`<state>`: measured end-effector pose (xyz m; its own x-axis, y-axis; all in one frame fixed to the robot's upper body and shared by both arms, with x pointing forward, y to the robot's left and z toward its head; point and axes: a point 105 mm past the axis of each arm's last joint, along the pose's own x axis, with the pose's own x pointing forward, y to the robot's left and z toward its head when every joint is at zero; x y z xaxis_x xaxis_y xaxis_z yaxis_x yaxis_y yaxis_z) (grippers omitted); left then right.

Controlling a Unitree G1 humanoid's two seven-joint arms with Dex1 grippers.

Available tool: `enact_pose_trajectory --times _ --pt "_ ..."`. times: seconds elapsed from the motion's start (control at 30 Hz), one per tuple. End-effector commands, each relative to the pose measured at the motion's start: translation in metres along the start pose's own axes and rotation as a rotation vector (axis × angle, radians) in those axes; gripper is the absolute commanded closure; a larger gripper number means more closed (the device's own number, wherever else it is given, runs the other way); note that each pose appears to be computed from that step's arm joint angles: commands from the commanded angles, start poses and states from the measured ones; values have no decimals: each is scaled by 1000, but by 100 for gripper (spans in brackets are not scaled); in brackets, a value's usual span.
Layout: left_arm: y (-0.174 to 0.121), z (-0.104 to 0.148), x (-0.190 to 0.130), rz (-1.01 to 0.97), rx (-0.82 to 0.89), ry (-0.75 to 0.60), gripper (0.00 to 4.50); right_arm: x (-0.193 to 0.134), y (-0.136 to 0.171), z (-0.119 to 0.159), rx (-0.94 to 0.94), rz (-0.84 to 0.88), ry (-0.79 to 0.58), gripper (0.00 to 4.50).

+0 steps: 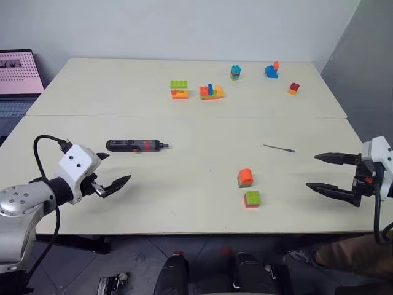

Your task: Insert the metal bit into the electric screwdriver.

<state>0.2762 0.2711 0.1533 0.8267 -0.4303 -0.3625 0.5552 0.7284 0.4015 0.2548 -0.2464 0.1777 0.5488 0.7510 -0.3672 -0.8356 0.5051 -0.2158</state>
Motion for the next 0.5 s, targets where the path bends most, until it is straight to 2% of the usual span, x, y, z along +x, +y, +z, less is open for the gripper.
enact_pose_trajectory --times 0.03,0.33,0.5 --pt "3 16 -2 10 18 -60 0 -1 2 8 -49 2 -10 4" --pt "-5 20 6 -39 24 -50 0 2 3 8 -57 0 -9 4" --pt "-19 32 13 -99 81 -125 0 17 5 13 -50 26 -36 4"
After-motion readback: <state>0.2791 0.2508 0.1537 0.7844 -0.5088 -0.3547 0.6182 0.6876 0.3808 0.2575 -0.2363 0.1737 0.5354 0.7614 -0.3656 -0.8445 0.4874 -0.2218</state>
